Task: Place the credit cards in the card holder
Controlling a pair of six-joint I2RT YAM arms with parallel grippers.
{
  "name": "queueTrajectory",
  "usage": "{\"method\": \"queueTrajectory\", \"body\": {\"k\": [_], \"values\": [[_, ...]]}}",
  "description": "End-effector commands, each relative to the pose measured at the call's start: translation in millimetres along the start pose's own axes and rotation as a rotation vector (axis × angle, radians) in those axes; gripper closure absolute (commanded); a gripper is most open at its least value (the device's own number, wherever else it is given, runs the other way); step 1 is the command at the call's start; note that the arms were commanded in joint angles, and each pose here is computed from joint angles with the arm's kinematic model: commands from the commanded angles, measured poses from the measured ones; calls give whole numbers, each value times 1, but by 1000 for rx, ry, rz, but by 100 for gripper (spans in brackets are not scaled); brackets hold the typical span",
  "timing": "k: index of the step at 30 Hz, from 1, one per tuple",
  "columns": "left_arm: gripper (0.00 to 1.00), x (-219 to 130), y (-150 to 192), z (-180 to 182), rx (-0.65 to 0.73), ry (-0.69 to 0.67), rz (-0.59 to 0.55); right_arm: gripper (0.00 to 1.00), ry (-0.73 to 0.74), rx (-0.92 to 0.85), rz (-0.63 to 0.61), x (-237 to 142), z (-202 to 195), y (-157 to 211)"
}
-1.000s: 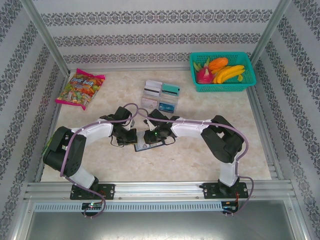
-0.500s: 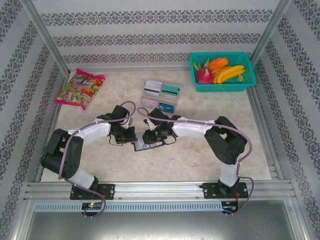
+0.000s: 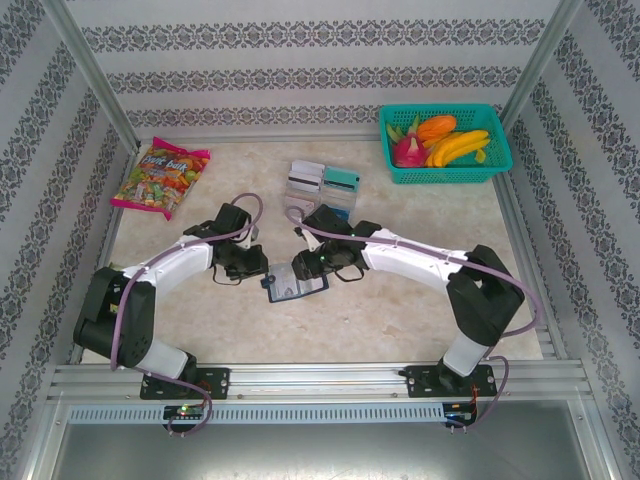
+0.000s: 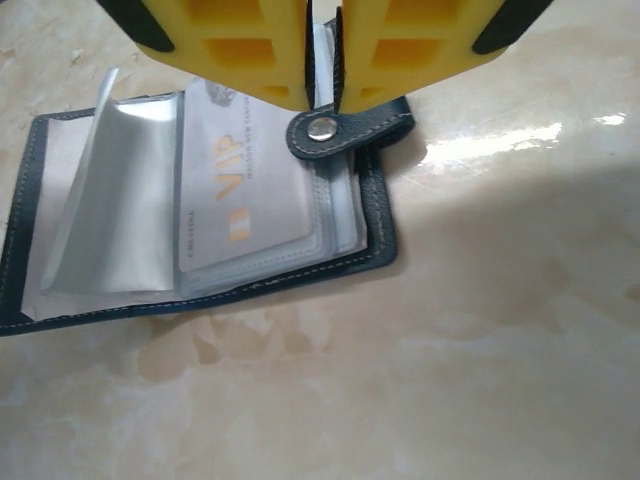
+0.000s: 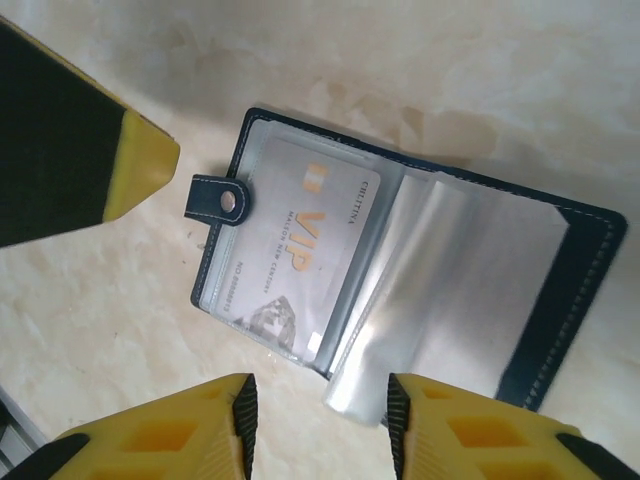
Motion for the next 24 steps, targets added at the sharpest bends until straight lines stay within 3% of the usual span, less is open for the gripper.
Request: {"method": "queueTrajectory", "body": {"k": [1,6,10,19,24], "values": [[78,0,3,8,-47,-8,0,57,35,-79,-6,-11,13,0],[62,9,12,12,-85,19,13,56,44,-78,13,9,17,3],[57,13,16,15,-84,11,26,55,-44,-56,42,28,31,4],[55,13,20,27,-70,-64,35,54,41,-62,70,55,28,1],[59,24,26,39,-125,-118,69,41,150,-136,51,63,27,5]]}}
Point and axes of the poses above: each hand's point on the last joint's axis, 136 mm out from that joint toward the fingers, its own x axis out along the fingers, its own z axis along the line the jaws close on, y = z × x, the point moved 4 cm from there along -x, back along the fingers, and after that the axes turned 6 degrees about x, right-handed, at the moved point
